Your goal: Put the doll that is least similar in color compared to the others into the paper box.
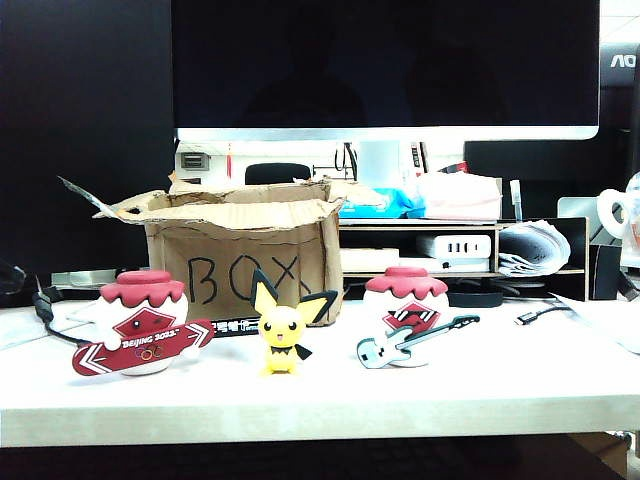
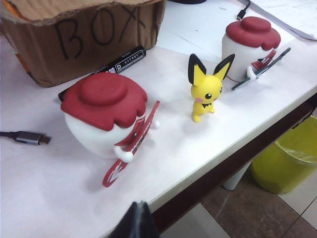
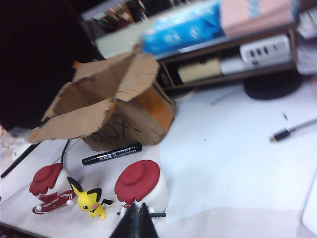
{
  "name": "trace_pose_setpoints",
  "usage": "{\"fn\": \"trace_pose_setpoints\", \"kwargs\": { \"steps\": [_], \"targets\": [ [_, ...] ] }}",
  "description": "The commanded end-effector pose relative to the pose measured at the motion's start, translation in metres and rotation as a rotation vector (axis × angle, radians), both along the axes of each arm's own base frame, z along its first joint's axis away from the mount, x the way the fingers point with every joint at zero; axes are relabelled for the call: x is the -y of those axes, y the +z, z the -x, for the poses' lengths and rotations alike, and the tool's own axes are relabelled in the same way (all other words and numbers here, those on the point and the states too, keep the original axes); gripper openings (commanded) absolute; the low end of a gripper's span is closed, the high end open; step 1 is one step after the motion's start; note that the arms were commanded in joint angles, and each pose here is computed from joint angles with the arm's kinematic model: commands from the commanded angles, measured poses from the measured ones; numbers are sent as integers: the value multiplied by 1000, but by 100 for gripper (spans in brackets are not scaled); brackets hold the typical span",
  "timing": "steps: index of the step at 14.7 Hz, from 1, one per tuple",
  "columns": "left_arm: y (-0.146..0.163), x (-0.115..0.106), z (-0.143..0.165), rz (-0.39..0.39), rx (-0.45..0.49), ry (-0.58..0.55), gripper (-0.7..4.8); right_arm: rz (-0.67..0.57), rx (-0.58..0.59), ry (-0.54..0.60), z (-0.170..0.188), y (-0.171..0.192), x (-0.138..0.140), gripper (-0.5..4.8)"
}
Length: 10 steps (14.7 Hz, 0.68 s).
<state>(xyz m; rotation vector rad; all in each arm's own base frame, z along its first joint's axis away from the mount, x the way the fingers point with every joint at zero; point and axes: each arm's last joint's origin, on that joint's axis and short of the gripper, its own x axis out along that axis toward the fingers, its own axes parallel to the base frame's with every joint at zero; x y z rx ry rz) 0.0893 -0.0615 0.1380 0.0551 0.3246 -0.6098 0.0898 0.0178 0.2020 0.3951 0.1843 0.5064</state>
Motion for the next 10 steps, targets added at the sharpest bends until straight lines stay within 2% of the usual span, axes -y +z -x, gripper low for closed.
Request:
{"fn": "trace_pose_setpoints", "kwargs": {
  "steps": [1,4,8,9,10],
  "targets": [
    [1,0,0,3,5,-1,-5,72,-28,171,-17,38,-11,-3],
    [1,0,0,3,5,-1,-5,227,-158,390,-58,57,-43,-3],
    [1,0,0,5,8,-1,-5,381,-307,646,-117,57,-114,-3],
    [1,0,0,5,8,-1,-5,506,-348,679,-129,55,-140,-3],
    [1,0,0,5,8,-1,-5,600,-366,688,-135,53,-153,0]
  ]
}}
